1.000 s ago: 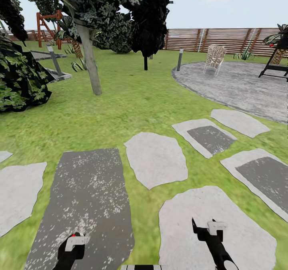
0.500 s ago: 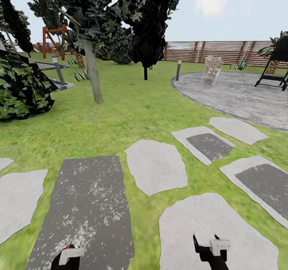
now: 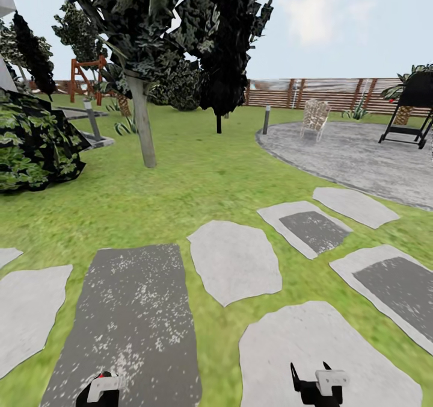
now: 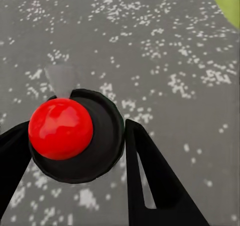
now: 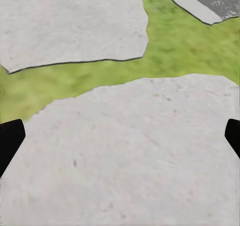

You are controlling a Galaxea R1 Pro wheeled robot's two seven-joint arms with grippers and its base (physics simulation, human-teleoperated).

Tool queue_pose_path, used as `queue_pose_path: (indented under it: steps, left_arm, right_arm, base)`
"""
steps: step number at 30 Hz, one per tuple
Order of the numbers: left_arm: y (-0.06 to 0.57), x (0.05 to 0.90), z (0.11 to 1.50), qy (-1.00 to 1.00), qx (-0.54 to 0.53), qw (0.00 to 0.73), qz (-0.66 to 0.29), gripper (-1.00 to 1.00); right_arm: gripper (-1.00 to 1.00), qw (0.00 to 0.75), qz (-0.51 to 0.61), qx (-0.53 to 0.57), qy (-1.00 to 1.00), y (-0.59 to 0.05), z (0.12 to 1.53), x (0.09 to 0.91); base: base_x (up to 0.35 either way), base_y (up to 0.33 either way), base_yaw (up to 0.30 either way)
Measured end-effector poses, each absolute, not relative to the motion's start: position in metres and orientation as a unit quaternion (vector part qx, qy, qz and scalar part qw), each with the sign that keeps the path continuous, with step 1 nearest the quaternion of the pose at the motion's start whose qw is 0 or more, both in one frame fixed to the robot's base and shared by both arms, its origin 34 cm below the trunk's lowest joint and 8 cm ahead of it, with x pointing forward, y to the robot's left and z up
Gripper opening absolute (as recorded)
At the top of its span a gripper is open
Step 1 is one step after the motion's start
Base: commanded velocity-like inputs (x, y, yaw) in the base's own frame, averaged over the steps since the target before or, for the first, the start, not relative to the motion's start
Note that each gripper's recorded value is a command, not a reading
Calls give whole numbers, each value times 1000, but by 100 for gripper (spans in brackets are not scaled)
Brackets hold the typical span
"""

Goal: In the garden, pick up the pesticide atomizer on the floor and spray pesticide onto both trees until each tree trunk is fully covered.

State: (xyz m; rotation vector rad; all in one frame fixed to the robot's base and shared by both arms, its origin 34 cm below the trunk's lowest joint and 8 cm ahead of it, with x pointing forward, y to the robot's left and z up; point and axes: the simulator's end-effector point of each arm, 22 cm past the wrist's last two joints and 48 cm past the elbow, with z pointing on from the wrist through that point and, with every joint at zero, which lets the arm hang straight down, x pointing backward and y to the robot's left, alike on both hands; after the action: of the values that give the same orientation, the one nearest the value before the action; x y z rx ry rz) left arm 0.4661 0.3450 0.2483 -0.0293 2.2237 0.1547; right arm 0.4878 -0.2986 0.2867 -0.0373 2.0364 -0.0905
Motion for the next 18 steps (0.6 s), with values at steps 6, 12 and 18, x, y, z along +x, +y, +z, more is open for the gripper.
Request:
queue_pose_path:
  steps: [6,12,18]
  left_arm:
    - [345,472,259,890,-13,452,62,-100]
    - [345,477,271,888,-13,455,62,-100]
    - [345,481,285,888,-12,455,62,-100]
  right_arm:
    - [100,534,-38,-16,845,-300,297,493]
    - [100,536,-38,-16,843,-300,309,497]
    - [100,536,-39,-14,843,-300,323,500]
  base:
    - [0,0,0]
    - [0,0,0]
    - [0,0,0]
